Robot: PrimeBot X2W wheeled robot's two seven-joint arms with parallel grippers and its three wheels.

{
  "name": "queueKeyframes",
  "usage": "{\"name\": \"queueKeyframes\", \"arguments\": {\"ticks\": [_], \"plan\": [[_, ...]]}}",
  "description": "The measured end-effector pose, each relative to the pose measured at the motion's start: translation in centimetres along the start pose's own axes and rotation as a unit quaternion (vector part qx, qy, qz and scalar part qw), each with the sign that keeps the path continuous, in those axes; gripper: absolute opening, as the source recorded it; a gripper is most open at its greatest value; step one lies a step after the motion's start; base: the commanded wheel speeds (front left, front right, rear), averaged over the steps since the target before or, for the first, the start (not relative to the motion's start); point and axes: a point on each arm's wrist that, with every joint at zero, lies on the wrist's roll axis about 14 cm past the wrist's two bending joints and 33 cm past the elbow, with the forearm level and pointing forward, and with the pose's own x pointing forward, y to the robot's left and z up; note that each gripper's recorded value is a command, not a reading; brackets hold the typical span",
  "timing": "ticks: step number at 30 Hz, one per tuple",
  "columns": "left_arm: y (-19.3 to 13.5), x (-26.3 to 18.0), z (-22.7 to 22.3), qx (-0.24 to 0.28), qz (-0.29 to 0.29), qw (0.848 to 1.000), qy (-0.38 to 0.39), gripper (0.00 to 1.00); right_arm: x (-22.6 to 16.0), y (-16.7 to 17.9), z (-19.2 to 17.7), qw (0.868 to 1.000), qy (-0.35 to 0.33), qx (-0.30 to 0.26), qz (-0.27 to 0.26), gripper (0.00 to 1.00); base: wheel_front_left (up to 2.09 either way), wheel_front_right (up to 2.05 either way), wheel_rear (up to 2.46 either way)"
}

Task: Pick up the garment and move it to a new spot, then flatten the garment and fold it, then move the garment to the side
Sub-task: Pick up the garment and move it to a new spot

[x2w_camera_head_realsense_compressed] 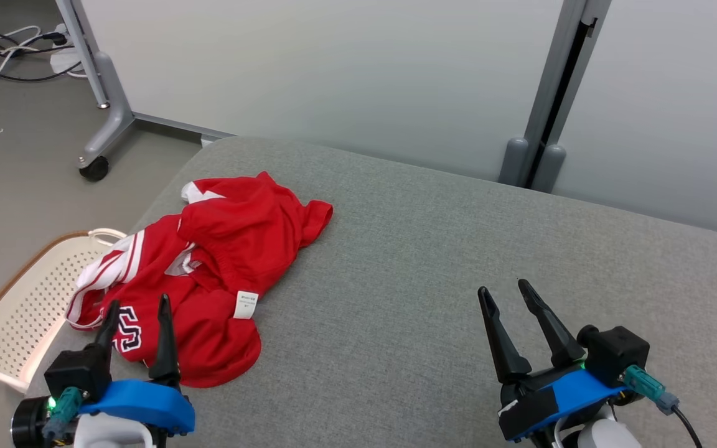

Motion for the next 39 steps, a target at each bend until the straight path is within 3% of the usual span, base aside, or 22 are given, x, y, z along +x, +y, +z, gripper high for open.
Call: {"name": "queueKeyframes", "arguments": {"ticks": [4,10,17,23,28,29,30,31,39], "plan": [[0.1,1.4,-0.5,-0.004,-0.001,0.999,0.034,1.00,-0.5,-0.9,0.0,1.000,0.000,0.007,-0.015,1.00,0.00,0.00,0.00],[0.6,3.6,-3.5,-0.013,0.001,0.990,0.143,1.00,-1.4,-3.3,-0.5,0.999,0.006,0.006,-0.049,1.00,0.00,0.00,0.00],[0.5,3.6,-9.7,-0.015,-0.002,0.955,0.296,1.00,-1.6,-5.1,-1.1,0.997,0.013,0.004,-0.069,1.00,0.00,0.00,0.00],[-0.8,2.2,-14.0,-0.042,-0.008,0.923,0.382,1.00,-1.5,-6.3,-1.9,0.996,0.021,0.005,-0.081,1.00,0.00,0.00,0.00],[-1.2,2.3,-15.3,-0.050,-0.006,0.916,0.397,1.00,-0.9,-6.5,-2.5,0.997,0.028,0.008,-0.078,1.00,0.00,0.00,0.00],[-1.3,2.3,-15.3,-0.051,-0.007,0.917,0.396,0.89,-0.8,-6.4,-2.6,0.997,0.029,0.009,-0.077,1.00,0.00,0.00,0.00],[-1.6,2.5,-15.4,-0.054,-0.009,0.918,0.393,0.38,-0.8,-6.4,-2.7,0.997,0.030,0.009,-0.076,1.00,0.00,0.00,0.00],[-1.7,2.5,-15.4,-0.055,-0.011,0.918,0.392,0.00,-0.6,-6.4,-2.6,0.997,0.029,0.008,-0.075,1.00,0.00,0.00,0.00],[-1.0,3.8,-12.1,-0.038,-0.028,0.948,0.316,0.00,-0.6,-5.5,-0.9,0.998,0.011,-0.002,-0.067,1.00,0.00,0.00,0.00]]}}
